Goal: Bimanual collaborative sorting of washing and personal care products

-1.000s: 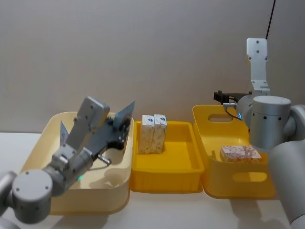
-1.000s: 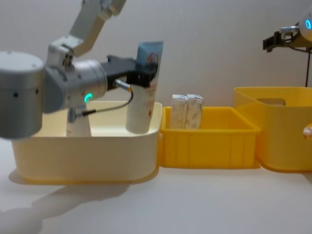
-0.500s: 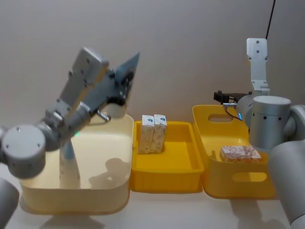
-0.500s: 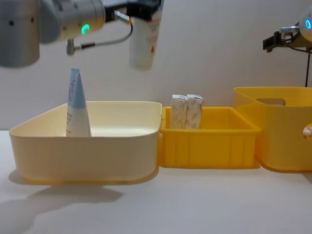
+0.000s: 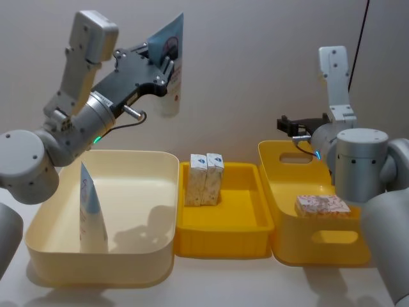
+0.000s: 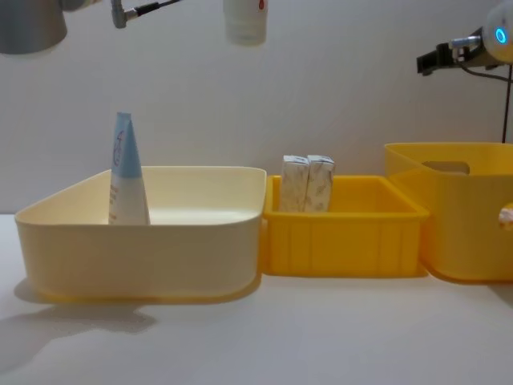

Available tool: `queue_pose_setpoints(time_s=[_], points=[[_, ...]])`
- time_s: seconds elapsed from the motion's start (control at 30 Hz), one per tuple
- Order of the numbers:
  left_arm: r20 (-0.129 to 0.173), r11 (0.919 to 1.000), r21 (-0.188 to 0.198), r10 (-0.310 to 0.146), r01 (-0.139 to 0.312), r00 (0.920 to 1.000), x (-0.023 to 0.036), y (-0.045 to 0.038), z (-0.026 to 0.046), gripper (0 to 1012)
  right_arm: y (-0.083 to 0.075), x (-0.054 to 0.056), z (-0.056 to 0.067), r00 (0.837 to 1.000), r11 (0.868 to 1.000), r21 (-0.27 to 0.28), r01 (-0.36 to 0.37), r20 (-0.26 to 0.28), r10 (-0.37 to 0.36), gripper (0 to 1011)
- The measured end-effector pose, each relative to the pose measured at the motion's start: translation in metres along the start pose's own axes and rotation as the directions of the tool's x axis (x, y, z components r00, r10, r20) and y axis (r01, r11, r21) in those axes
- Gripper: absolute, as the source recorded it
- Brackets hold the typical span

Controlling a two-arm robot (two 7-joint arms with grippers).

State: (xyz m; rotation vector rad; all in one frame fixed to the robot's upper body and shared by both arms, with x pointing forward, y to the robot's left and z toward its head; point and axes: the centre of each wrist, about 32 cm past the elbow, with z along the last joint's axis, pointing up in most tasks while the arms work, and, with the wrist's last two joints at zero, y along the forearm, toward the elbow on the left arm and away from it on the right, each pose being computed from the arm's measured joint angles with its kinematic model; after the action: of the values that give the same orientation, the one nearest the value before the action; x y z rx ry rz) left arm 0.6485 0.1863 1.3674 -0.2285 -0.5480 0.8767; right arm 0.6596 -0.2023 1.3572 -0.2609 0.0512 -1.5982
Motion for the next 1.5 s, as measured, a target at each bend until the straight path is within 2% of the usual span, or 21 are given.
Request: queue_pose_setpoints(time_s=[0.03,0.07,0.13,0.3,0.47,0.67,0.7,1.07,1.17,1.23,1.27,1.3,1.47,1.5], points=[[-0.015,1.0000,-0.008,0.001,-0.001,0.9999,0.0015,-0.0005,-0.0010,199,-0.001,0.000,0.000,1.000,1.000,0.009,-0.013,0.011,0.013,1001],[-0.015,1.0000,-0.008,0.001,-0.001,0.9999,0.0015,-0.0005,-0.0010,199,-0.001,0.000,0.000,1.000,1.000,0.009,-0.013,0.011,0.013,1001],[-0.044,0.9998,-0.019,0.005,-0.006,0.9990,0.0045,-0.0010,-0.0040,199,-0.002,0.000,0.000,0.999,0.999,0.026,-0.035,0.031,0.034,1001],[-0.085,0.9996,-0.025,0.008,-0.010,0.9963,0.0067,-0.0005,-0.0103,199,-0.005,0.001,0.000,0.994,0.995,0.056,-0.088,0.070,0.084,1001],[-0.127,0.9997,-0.025,0.006,-0.009,0.9919,0.0071,-0.0003,-0.0178,199,-0.010,0.001,-0.001,0.980,0.982,0.093,-0.165,0.127,0.153,1001],[-0.157,0.9998,-0.020,0.003,-0.006,0.9876,0.0064,-0.0012,-0.0239,199,-0.013,0.002,-0.001,0.963,0.967,0.117,-0.227,0.173,0.206,1001],[-0.165,0.9998,-0.020,0.001,-0.004,0.9864,0.0061,-0.0015,-0.0252,199,-0.013,0.003,-0.002,0.955,0.959,0.124,-0.255,0.189,0.229,1001],[-0.191,0.9999,-0.015,0.002,-0.005,0.9816,0.0033,-0.0013,-0.0298,197,-0.011,0.001,-0.001,0.921,0.932,0.120,-0.342,0.241,0.306,1001],[-0.195,0.9999,-0.012,0.004,-0.007,0.9808,0.0019,-0.0005,-0.0302,199,-0.011,0.001,0.000,0.906,0.921,0.109,-0.374,0.256,0.337,1001],[-0.198,0.9999,-0.010,0.007,-0.009,0.9802,0.0008,-0.0001,-0.0304,199,-0.010,0.001,0.002,0.889,0.908,0.097,-0.407,0.271,0.369,1001],[-0.198,0.9999,-0.010,0.007,-0.009,0.9802,0.0008,-0.0001,-0.0304,199,-0.010,0.001,0.002,0.889,0.908,0.097,-0.407,0.271,0.369,1001],[-0.199,0.9999,-0.009,0.008,-0.010,0.9799,0.0003,0.0000,-0.0306,199,-0.010,0.001,0.003,0.878,0.900,0.089,-0.427,0.279,0.389,1001],[-0.202,0.9999,-0.009,0.009,-0.011,0.9794,-0.0010,-0.0006,-0.0308,199,-0.008,0.002,0.007,0.845,0.875,0.060,-0.481,0.297,0.445,1001],[-0.203,0.9999,-0.008,0.009,-0.011,0.9791,-0.0016,-0.0008,-0.0314,199,-0.008,0.002,0.008,0.831,0.863,0.046,-0.502,0.303,0.467,1001]])
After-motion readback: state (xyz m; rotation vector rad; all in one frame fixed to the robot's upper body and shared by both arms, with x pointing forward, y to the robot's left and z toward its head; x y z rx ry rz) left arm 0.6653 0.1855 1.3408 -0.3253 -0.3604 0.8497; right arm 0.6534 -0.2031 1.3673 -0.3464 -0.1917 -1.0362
